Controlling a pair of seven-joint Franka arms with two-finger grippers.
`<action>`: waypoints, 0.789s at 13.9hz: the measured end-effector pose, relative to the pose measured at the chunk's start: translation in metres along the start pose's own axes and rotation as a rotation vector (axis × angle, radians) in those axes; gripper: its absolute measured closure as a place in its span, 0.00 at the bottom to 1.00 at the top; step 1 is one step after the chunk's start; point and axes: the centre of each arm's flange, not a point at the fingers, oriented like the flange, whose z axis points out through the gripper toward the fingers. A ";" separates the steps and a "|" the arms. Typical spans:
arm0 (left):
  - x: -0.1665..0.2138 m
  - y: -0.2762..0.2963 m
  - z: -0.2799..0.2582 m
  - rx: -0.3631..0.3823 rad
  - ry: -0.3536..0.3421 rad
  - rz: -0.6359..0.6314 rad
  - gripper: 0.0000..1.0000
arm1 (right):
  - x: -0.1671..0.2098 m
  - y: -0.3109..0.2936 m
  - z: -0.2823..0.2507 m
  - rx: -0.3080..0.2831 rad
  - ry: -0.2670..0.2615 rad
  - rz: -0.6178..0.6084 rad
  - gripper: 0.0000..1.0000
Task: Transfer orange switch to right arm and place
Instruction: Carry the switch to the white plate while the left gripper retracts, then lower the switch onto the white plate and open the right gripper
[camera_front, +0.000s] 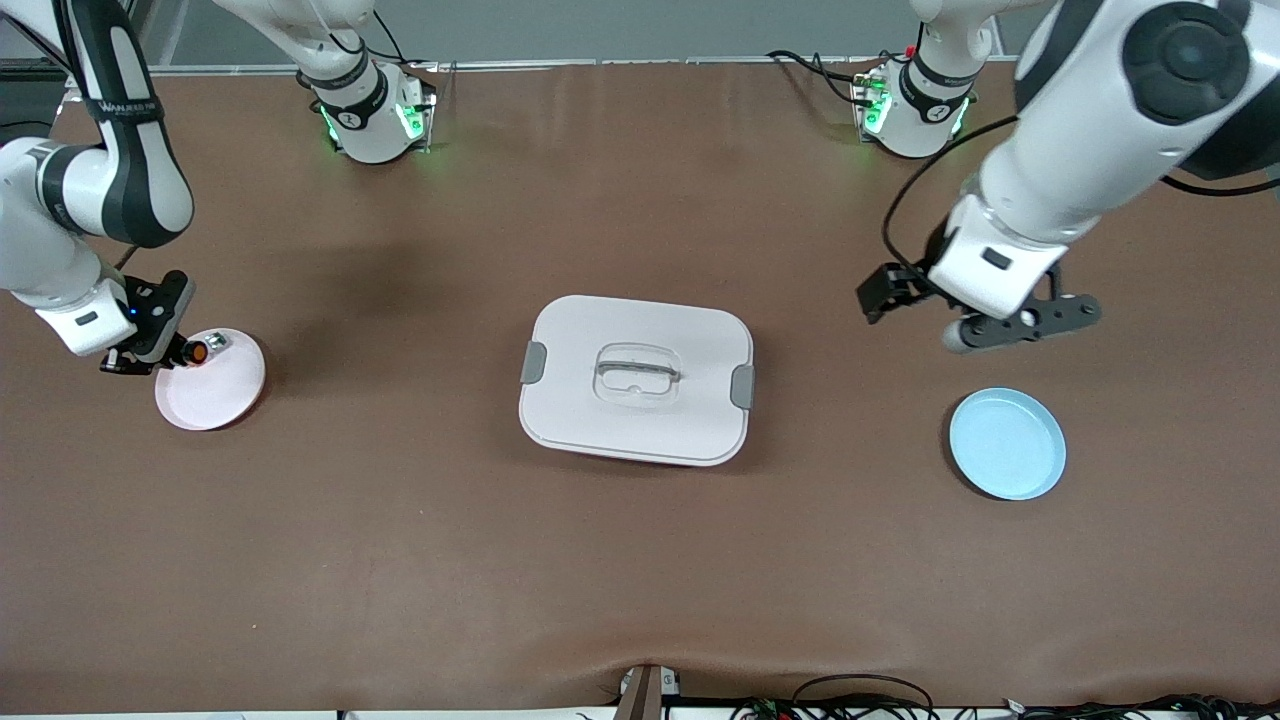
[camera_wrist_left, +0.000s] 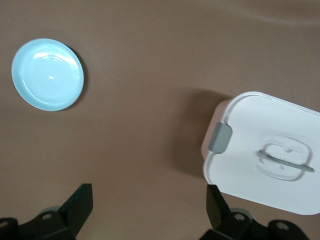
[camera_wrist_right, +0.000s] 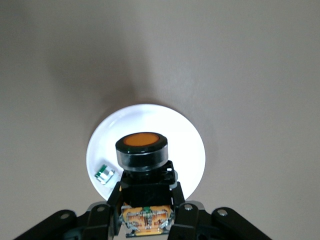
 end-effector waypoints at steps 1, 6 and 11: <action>0.007 -0.013 -0.002 0.000 0.002 0.019 0.00 | -0.006 -0.001 0.014 0.002 0.000 -0.001 0.59; 0.038 -0.082 -0.008 0.001 0.012 0.125 0.00 | -0.007 -0.002 0.065 0.004 0.006 -0.037 0.59; 0.061 -0.148 -0.010 0.014 0.018 0.265 0.00 | -0.002 -0.003 0.101 -0.012 0.010 -0.096 0.59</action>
